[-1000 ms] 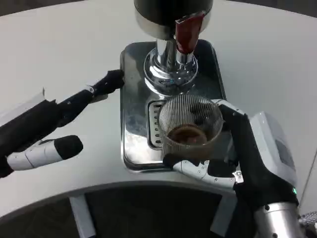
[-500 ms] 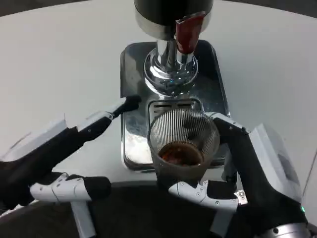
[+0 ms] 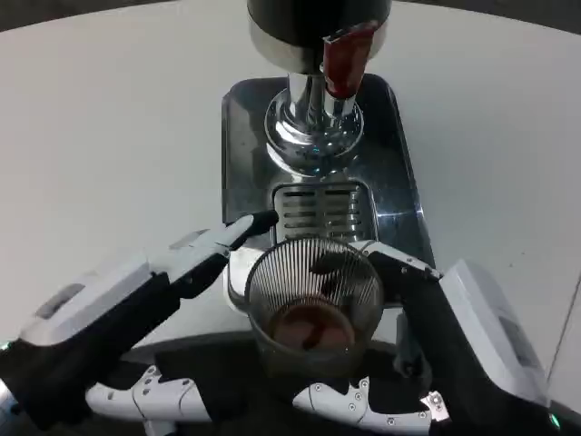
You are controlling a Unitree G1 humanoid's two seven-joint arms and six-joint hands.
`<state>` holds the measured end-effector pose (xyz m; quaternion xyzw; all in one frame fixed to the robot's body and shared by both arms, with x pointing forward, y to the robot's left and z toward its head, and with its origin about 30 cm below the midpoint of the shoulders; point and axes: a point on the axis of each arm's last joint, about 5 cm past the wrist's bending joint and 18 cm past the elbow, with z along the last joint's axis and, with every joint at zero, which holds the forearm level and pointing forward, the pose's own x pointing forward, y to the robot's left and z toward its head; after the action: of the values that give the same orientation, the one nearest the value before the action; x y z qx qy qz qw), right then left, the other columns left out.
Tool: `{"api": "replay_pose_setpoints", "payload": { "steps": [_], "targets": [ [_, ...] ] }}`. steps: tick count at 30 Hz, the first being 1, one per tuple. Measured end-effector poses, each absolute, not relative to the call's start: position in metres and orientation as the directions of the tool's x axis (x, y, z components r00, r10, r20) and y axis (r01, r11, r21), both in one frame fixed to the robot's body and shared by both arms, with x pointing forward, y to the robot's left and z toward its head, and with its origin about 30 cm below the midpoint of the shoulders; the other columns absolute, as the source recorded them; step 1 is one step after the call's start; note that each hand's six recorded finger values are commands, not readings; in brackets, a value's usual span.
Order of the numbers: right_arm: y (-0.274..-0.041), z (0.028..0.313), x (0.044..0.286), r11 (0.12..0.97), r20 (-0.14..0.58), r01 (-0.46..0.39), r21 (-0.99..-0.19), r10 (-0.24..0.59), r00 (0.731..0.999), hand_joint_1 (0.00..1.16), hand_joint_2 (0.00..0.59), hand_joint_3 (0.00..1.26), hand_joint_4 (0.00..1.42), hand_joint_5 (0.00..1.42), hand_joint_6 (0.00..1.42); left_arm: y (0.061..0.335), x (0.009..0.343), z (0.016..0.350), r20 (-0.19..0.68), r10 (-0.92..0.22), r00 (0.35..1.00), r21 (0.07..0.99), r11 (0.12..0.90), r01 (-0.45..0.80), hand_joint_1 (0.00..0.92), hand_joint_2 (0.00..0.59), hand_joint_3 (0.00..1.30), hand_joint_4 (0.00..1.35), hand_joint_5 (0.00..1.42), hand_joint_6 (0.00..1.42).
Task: Grasp the cup under the faucet to collect the drink, then remove the cup.
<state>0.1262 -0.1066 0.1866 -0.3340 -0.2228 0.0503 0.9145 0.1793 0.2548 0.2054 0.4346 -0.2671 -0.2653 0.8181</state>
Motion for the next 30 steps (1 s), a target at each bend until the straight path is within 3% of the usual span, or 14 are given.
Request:
{"api": "replay_pose_setpoints", "payload": {
  "steps": [13,30],
  "targets": [
    [-0.111,0.191,0.117,0.765,0.352,0.025,-0.643,0.266,0.897,1.04,0.141,0.95,1.1,1.07,1.31,0.241,0.156,0.197,0.181,-0.621,0.763,0.885,0.441,0.15,0.003,0.025,0.0,0.0,0.0,0.0],
    [-0.114,0.191,0.109,0.761,0.333,-0.006,-0.649,0.291,0.897,1.03,0.139,0.95,1.09,1.07,1.31,0.234,0.148,0.197,0.183,-0.581,0.793,0.88,0.457,0.131,0.008,0.031,0.0,0.0,0.0,0.0]
  ]
}}
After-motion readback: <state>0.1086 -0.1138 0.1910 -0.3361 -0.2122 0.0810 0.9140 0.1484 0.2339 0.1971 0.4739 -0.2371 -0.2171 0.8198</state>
